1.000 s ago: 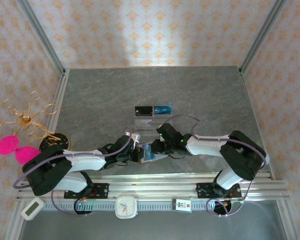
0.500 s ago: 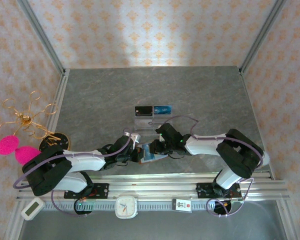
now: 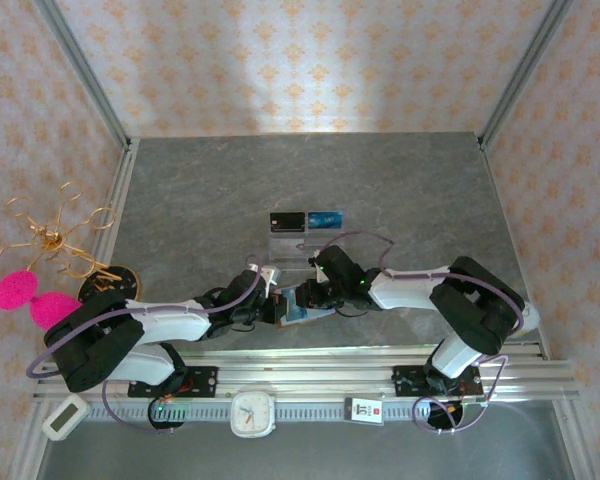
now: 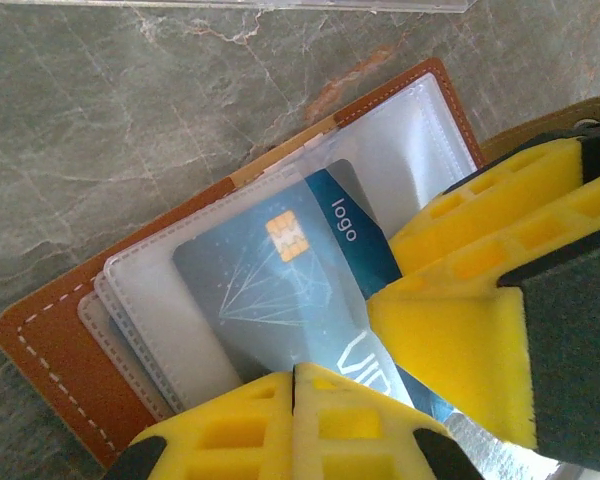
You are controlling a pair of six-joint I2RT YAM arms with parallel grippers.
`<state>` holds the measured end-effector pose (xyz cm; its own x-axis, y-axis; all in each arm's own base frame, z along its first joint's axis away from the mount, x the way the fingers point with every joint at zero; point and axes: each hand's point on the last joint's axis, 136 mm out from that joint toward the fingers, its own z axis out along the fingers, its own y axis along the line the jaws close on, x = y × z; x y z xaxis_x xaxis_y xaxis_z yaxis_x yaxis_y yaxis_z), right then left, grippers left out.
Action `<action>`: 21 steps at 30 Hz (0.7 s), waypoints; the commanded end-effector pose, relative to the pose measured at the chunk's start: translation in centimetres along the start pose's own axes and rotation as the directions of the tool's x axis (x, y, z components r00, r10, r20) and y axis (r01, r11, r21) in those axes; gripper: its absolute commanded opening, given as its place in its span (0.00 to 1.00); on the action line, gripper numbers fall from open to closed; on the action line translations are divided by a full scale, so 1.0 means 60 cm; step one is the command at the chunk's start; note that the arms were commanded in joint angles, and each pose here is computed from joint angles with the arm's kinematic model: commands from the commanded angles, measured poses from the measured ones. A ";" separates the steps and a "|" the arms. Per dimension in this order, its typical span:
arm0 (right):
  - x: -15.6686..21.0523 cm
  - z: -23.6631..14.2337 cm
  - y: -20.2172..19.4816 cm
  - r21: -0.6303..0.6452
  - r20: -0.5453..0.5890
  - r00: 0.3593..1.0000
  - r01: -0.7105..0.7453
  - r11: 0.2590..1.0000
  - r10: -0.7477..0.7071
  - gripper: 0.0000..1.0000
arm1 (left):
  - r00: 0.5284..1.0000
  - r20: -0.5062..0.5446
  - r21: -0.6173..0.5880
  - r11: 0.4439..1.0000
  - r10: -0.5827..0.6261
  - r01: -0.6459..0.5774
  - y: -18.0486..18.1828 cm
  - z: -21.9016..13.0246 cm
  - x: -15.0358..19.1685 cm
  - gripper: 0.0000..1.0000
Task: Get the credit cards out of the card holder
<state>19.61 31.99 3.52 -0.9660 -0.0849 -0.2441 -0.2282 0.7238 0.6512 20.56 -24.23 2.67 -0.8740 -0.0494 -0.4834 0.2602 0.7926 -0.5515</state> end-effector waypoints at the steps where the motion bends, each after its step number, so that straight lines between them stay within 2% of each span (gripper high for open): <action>1: 0.006 -0.003 0.041 -0.097 -0.011 0.998 0.057 0.994 -0.059 0.24 | 0.999 -0.047 -0.047 0.999 -0.021 0.018 0.029 0.004 0.027 0.00; 6: 0.007 -0.002 0.002 0.011 0.002 1.000 0.025 1.000 -0.025 0.01 | 0.999 -0.043 -0.051 0.998 -0.025 0.023 0.032 0.001 0.027 0.00; 13: 0.012 -0.031 -0.057 0.127 0.051 0.997 -0.071 0.989 0.065 0.00 | 0.999 -0.039 -0.050 0.998 -0.036 0.034 0.037 -0.004 0.030 0.00; 19: 0.030 -0.041 -0.066 0.151 0.001 0.998 -0.058 0.987 0.058 0.00 | 0.999 -0.022 -0.044 0.998 -0.036 0.035 0.035 -0.006 0.021 0.00; 21: 0.035 -0.043 -0.057 0.112 -0.036 0.999 -0.024 0.993 0.028 0.00 | 0.999 -0.018 -0.039 0.999 -0.031 0.031 0.033 -0.006 0.018 0.00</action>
<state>19.11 29.12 3.49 -0.9712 -0.0445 -0.2342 -0.1817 0.7742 0.6063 20.53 -23.92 2.61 -0.8752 -0.0642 -0.4795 0.2546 0.7818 -0.5692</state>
